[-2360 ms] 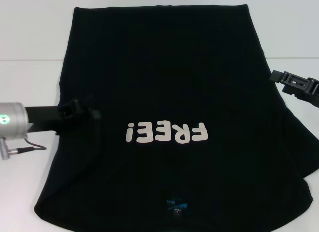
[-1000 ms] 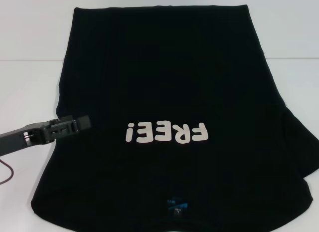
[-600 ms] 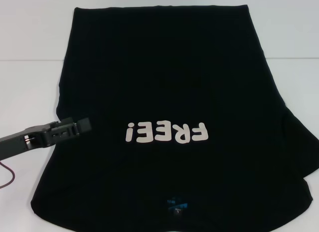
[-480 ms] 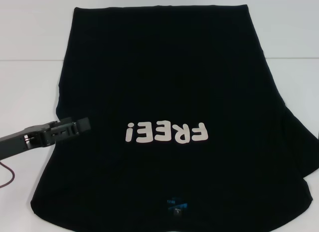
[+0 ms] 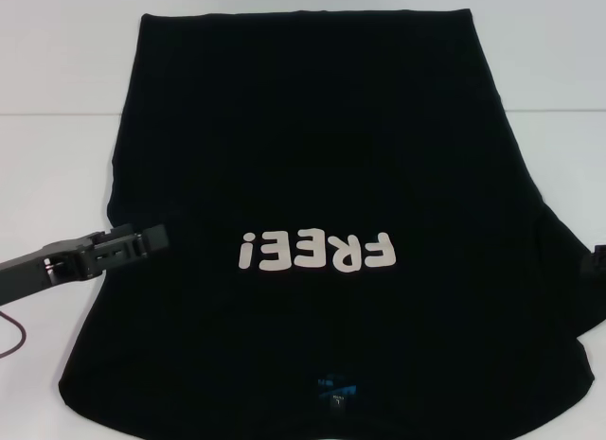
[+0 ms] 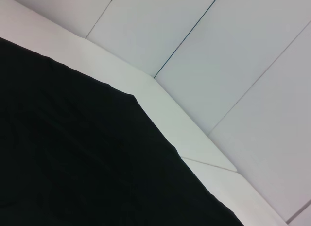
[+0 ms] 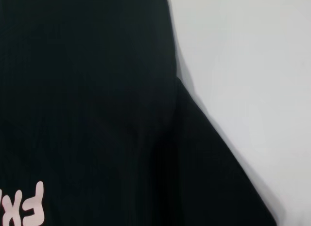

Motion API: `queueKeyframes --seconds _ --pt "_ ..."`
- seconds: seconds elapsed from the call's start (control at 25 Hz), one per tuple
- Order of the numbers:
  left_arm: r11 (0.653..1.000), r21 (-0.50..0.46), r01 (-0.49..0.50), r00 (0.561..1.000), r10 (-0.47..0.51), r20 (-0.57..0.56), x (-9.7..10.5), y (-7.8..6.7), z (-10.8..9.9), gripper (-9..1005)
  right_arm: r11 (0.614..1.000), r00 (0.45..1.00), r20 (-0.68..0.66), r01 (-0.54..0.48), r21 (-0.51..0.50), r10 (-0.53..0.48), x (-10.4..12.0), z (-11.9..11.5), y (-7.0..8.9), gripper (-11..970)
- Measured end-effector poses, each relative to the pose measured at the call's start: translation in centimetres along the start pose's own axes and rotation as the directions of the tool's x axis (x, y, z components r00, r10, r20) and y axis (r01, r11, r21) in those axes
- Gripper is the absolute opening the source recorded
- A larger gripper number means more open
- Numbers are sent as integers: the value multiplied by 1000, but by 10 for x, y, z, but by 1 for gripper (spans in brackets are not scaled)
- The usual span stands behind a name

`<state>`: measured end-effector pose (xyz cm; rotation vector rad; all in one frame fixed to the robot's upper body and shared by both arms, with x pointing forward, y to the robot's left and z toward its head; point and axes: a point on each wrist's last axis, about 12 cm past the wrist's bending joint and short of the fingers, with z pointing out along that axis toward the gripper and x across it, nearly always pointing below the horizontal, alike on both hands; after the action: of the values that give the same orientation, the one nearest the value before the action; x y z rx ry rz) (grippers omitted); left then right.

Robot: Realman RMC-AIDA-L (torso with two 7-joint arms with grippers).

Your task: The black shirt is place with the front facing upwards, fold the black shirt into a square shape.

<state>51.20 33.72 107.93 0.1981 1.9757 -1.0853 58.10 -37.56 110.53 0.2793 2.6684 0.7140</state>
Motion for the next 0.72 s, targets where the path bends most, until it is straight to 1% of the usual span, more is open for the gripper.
queueKeyframes --seconds 0.48,0.72 --pt "1000 -25 -1 1000 1 5 -1 3 0 949 1000 1000 6 -8 12 8 4 12 -1 906" --pt "1000 -23 -5 1000 5 6 -3 3 2 949 1000 1000 17 5 6 -5 2 17 6 906"
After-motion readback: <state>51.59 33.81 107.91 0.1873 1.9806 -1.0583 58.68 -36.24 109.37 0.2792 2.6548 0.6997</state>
